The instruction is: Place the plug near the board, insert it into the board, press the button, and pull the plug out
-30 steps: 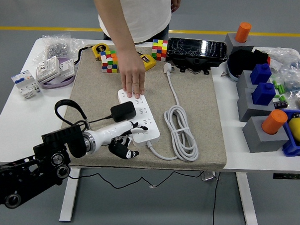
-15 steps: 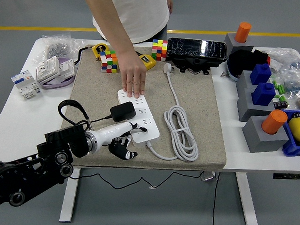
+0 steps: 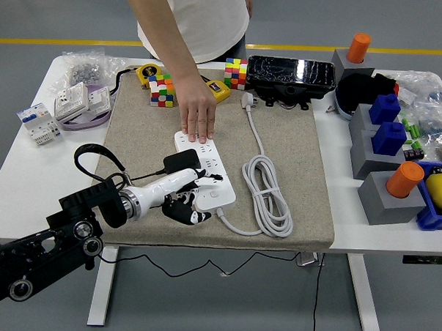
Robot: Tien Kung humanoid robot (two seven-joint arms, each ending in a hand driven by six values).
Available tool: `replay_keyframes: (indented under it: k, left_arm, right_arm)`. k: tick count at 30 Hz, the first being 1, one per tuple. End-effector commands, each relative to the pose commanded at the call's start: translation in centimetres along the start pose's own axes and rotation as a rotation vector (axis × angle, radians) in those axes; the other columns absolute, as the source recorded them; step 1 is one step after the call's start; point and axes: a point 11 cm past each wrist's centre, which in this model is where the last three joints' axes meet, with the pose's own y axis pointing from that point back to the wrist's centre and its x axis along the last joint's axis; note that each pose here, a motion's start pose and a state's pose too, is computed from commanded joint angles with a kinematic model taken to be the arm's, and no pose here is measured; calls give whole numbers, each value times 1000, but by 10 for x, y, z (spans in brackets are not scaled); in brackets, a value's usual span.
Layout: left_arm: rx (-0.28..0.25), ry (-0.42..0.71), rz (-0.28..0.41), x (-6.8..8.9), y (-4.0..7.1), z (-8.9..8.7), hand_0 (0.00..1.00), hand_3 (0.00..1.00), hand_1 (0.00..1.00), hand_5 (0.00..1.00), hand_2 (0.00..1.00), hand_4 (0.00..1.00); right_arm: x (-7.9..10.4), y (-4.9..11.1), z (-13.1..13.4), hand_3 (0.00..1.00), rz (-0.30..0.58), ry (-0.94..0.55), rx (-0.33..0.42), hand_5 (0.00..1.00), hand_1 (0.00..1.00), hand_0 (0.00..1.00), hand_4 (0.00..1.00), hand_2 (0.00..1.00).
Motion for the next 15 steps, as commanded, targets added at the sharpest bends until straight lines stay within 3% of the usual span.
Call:
replay_keyframes:
  k: [4, 15]
  left_arm:
    - [-60, 48, 78, 9, 0, 4, 140, 642, 66, 45, 129, 753]
    - [-60, 50, 96, 11, 1, 3, 171, 623, 98, 90, 186, 765]
  right_arm:
    - [-2, 0, 0, 538, -3, -3, 1, 407, 630, 573, 880, 601]
    - [-1, 0, -1, 538, -2, -6, 3, 408, 629, 573, 880, 601]
